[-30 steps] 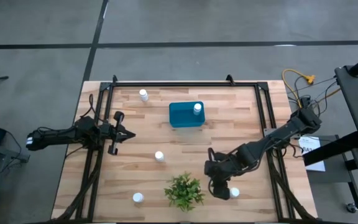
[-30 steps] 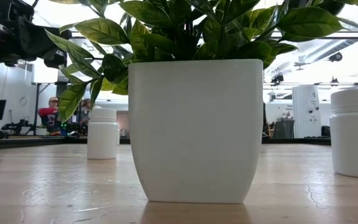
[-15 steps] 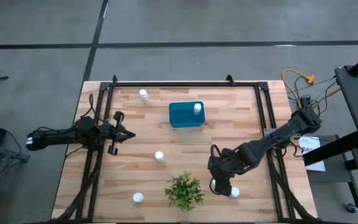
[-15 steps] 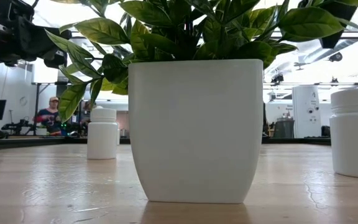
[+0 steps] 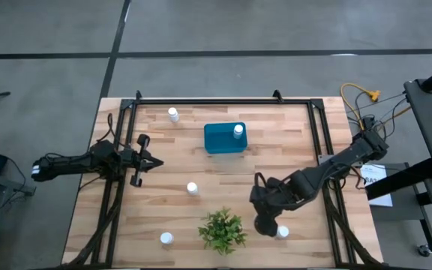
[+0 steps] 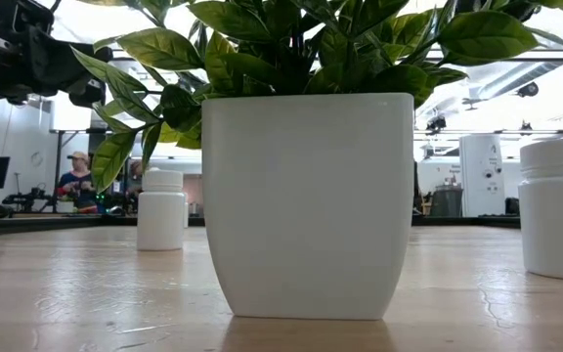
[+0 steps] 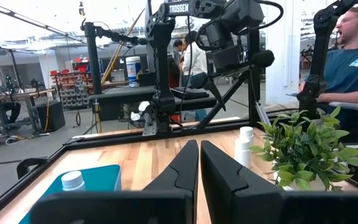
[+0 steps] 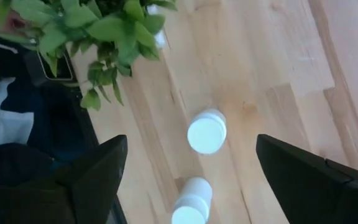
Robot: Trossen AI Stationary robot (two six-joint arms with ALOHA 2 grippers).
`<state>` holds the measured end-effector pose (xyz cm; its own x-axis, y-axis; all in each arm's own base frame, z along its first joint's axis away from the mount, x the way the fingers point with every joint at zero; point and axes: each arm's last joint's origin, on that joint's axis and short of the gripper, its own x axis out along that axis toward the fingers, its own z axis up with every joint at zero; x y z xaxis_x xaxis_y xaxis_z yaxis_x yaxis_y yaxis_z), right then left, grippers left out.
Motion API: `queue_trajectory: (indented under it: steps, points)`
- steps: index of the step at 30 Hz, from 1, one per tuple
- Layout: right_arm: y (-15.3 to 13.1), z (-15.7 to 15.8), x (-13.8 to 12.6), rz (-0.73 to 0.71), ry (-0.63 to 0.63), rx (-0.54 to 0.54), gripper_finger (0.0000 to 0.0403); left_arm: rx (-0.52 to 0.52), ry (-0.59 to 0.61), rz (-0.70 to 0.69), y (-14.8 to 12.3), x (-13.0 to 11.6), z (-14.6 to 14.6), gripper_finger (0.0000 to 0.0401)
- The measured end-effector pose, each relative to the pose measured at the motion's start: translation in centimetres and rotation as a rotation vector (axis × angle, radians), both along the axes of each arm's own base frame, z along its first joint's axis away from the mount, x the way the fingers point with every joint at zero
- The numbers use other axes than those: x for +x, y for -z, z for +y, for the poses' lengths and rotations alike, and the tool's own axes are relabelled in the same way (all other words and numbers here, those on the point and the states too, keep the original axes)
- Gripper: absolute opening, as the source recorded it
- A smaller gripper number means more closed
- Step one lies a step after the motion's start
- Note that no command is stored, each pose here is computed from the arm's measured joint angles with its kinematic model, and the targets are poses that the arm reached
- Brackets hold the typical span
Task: Pick and place pill bottles into a basket
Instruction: Put the white pill bottle into the blue bin
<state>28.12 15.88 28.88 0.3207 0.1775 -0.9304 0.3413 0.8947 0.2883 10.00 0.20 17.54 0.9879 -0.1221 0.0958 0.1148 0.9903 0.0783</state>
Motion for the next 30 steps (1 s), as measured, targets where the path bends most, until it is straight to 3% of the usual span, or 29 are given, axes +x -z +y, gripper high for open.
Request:
queue_trajectory:
  steps: [6, 15, 23, 30]
  points:
    - [0.6, 0.0, -0.9, 0.102, 0.035, -0.041, 0.0342, 0.000, 0.000, 0.001, 0.0, 0.0, 0.0, 0.0002]
    - [2.2, 1.3, -2.2, 0.128, 0.045, -0.087, 0.0330, 0.000, 0.000, 0.000, 0.0, 0.0, 0.0, 0.0002]
    - [3.5, 2.4, -3.6, 0.092, 0.073, -0.191, 0.0329, 0.000, 0.000, 0.001, 0.0, 0.0, 0.0, 0.0002]
    - [5.3, 3.2, -4.1, 0.045, 0.088, -0.198, 0.0329, 0.000, 0.000, 0.000, 0.0, 0.0, 0.0, 0.0002]
